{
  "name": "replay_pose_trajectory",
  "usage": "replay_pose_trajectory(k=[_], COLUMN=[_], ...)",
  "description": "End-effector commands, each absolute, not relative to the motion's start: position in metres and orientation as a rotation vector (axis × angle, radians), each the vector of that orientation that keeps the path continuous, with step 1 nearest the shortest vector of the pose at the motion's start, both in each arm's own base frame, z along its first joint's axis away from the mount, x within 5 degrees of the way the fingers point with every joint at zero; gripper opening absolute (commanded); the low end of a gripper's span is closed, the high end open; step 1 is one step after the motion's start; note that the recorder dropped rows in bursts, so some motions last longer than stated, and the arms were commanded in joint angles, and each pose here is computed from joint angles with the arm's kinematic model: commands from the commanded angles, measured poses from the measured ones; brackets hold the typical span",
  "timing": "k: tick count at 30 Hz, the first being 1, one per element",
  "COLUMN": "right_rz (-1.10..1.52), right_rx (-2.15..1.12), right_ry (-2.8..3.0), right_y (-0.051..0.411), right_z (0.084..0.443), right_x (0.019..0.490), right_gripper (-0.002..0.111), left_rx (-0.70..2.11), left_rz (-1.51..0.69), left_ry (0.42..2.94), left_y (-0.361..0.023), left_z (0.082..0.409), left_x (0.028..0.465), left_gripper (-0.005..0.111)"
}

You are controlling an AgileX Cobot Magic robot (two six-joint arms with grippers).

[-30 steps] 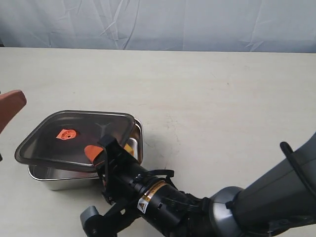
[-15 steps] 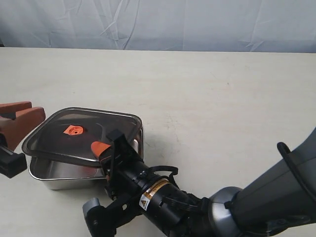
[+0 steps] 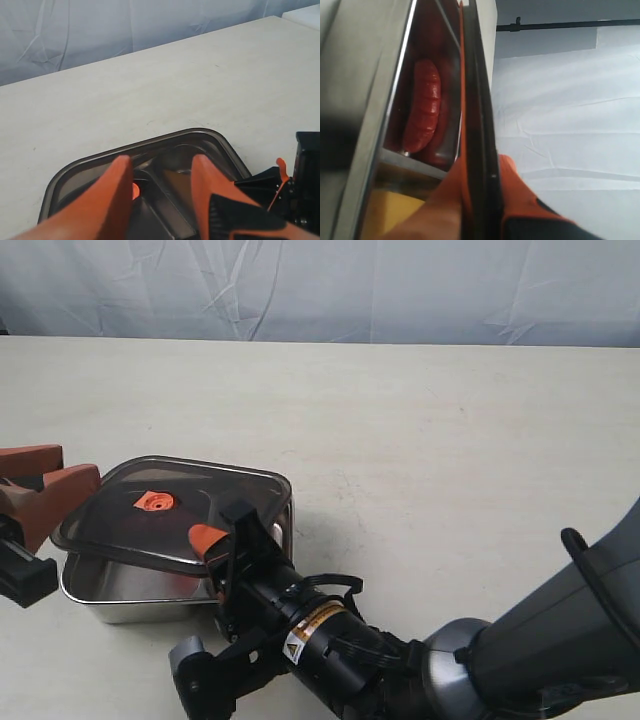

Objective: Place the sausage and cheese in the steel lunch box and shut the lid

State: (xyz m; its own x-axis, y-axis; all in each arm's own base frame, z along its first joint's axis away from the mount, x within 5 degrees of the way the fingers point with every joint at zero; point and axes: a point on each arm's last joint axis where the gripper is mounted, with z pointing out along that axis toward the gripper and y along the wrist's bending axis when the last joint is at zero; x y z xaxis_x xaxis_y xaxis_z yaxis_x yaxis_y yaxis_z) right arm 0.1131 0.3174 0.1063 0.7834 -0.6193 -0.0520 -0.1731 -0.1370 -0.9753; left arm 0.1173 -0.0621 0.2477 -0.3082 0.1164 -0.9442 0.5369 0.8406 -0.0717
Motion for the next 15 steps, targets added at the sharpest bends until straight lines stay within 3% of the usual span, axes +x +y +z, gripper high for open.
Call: replay_pose_trajectory(k=[1, 15], right_rz=[-0.459, -0.474], right_rx=[-1.687, -1.611], right_ry=[0.734, 0.821], right_y=[0.311, 0.312], right_z=[0.102, 0.105], right_x=[0.120, 0.102], right_gripper=[-0.001, -0.001], left_rx=[0.477, 0.469], left_rz=[-0.442, -0.428], left_ry=[1.865, 1.864], left_y=[-0.061, -0.060], left_z=[0.246, 0.247], left_x=[0.118, 0.119], left_gripper=[0.039, 0.039])
